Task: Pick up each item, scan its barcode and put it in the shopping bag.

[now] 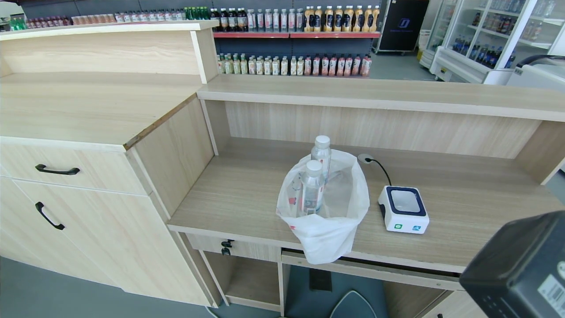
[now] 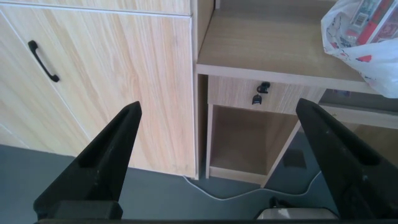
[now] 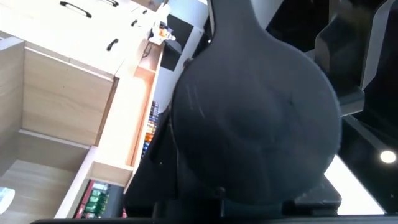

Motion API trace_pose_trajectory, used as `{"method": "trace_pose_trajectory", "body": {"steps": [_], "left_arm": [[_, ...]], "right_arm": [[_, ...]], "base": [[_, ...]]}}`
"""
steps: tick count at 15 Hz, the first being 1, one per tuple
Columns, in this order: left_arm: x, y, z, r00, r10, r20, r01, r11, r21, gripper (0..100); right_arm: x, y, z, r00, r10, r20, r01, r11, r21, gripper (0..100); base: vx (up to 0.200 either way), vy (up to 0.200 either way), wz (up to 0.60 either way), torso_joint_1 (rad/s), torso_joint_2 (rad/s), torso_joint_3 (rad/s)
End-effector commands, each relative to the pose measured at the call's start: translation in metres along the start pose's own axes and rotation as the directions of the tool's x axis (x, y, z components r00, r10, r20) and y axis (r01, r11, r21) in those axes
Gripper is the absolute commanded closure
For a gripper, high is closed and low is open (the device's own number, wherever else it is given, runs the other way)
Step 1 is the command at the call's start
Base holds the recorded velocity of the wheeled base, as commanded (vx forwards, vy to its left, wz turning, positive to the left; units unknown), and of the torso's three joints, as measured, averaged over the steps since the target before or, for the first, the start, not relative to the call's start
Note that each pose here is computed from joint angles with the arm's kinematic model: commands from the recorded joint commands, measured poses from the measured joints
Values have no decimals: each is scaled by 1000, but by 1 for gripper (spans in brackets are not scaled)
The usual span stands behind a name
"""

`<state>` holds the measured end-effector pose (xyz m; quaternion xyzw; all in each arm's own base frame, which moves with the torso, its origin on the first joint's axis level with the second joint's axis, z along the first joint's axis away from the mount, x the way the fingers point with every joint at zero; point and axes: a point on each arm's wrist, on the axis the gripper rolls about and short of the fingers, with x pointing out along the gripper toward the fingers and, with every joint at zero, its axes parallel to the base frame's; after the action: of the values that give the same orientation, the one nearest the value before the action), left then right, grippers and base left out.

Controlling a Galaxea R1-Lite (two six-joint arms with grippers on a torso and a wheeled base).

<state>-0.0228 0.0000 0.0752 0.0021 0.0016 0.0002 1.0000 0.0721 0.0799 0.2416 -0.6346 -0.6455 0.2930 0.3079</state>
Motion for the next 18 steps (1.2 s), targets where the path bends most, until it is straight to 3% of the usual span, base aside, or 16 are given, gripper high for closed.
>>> {"method": "trace_pose_trajectory", "body": {"steps": [1,5,6,7,8,10,11,12,13,18], "left_arm": [[0,0,0,1000,1,0,-1,1000,0,0],[0,0,0,1000,3,0,-3,1000,0,0],[0,0,0,1000,1,0,-1,1000,0,0],[0,0,0,1000,1,0,-1,1000,0,0],[0,0,0,1000,1,0,-1,1000,0,0],[0,0,0,1000,1,0,-1,1000,0,0],[0,0,0,1000,1,0,-1,1000,0,0],[0,0,0,1000,3,0,-3,1000,0,0],[0,0,0,1000,1,0,-1,1000,0,0],[0,0,0,1000,1,0,-1,1000,0,0]], "right_arm": [[0,0,0,1000,1,-1,-1,1000,-1,100],[-3,-3,-8,998,28,-61,-26,999,44,100],[-8,-1,-11,973,123,-194,-92,983,160,100],[-18,-2,-14,899,232,-372,-105,938,331,100],[-23,0,-15,848,286,-446,-79,901,427,100],[-41,-1,-17,650,400,-646,91,803,589,100],[-46,-2,-18,576,425,-698,166,775,610,100],[-51,-1,-19,525,444,-726,218,754,619,100],[-56,6,-21,459,487,-743,311,695,648,100],[-62,19,-29,388,546,-743,520,536,665,100]], "base": [[0,0,0,0,0,0],[0,0,0,0,0,0],[0,0,0,0,0,0],[0,0,0,0,0,0],[0,0,0,0,0,0],[0,0,0,0,0,0],[0,0,0,0,0,0],[0,0,0,0,0,0],[0,0,0,0,0,0],[0,0,0,0,0,0]]}}
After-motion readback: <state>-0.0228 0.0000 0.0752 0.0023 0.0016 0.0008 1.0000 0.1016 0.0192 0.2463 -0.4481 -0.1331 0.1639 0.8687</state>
